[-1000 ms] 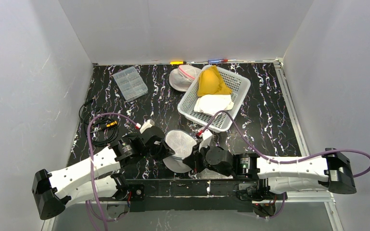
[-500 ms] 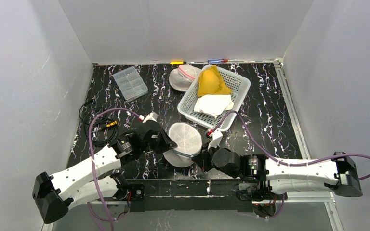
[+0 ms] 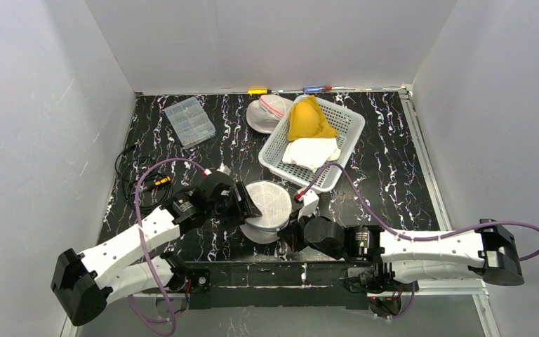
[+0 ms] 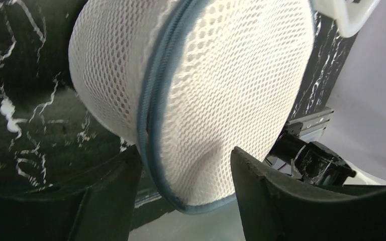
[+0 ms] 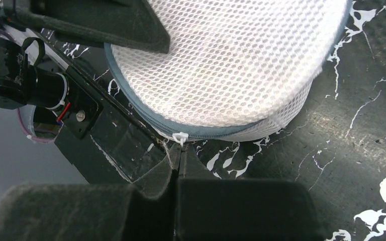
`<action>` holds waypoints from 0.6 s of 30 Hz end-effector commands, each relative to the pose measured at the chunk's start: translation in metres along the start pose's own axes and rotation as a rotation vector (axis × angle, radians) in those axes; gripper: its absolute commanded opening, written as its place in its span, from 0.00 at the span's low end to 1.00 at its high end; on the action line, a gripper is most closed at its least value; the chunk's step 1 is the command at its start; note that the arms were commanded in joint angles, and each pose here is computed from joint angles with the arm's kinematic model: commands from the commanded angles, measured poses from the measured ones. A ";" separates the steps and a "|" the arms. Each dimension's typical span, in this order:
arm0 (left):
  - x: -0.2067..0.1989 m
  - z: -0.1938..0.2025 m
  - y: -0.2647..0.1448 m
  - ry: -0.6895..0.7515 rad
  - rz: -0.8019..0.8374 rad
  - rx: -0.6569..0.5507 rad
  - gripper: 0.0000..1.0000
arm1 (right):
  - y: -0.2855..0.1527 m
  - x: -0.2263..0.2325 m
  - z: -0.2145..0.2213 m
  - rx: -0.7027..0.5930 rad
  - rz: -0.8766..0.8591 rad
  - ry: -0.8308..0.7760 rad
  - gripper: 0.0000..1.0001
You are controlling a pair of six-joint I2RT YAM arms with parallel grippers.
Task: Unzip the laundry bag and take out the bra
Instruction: Unzip the laundry bag at the center of the board.
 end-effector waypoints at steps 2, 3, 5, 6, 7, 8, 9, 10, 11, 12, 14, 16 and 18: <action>0.012 0.016 -0.029 -0.046 -0.027 0.065 0.65 | 0.004 0.018 -0.012 -0.039 -0.069 0.006 0.01; 0.012 0.017 -0.033 -0.060 -0.017 0.065 0.65 | 0.004 0.020 -0.012 -0.037 -0.074 0.005 0.01; 0.011 0.020 -0.041 -0.091 0.014 0.068 0.66 | 0.006 0.024 -0.012 -0.033 -0.090 -0.001 0.01; 0.009 0.022 -0.043 -0.105 0.027 0.072 0.66 | 0.008 0.026 -0.012 -0.029 -0.096 -0.004 0.01; 0.007 0.022 -0.046 -0.115 0.037 0.073 0.66 | 0.010 0.029 -0.012 -0.028 -0.104 -0.003 0.01; 0.005 0.023 -0.048 -0.127 0.042 0.073 0.66 | 0.012 0.031 -0.012 -0.025 -0.114 -0.004 0.01; 0.002 0.024 -0.049 -0.130 0.047 0.073 0.66 | 0.014 0.034 -0.012 -0.025 -0.125 -0.003 0.01; 0.000 0.025 -0.050 -0.127 0.049 0.072 0.67 | 0.016 0.037 -0.012 -0.021 -0.132 -0.004 0.01; -0.001 0.027 -0.049 -0.123 0.046 0.071 0.67 | 0.018 0.040 -0.013 -0.019 -0.137 -0.009 0.01; -0.003 0.029 -0.048 -0.117 0.038 0.076 0.67 | 0.019 0.043 -0.014 -0.017 -0.147 -0.010 0.01; -0.005 0.032 -0.045 -0.111 0.022 0.088 0.67 | 0.022 0.049 -0.016 -0.015 -0.161 -0.016 0.01; -0.005 0.034 -0.041 -0.111 0.001 0.092 0.67 | 0.023 0.053 -0.017 -0.013 -0.176 -0.021 0.01; -0.005 0.033 -0.038 -0.124 -0.011 0.084 0.67 | 0.024 0.057 -0.018 -0.010 -0.192 -0.025 0.01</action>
Point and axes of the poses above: each gripper's point midway between its finger pads, its own y axis out along the fingers, its own x axis along the line the jaws close on, z = x × y, the point moved 6 cm from there along -y, back along the fingers, and after that the axes turned 5 degrees about y, right-handed, at the moved point
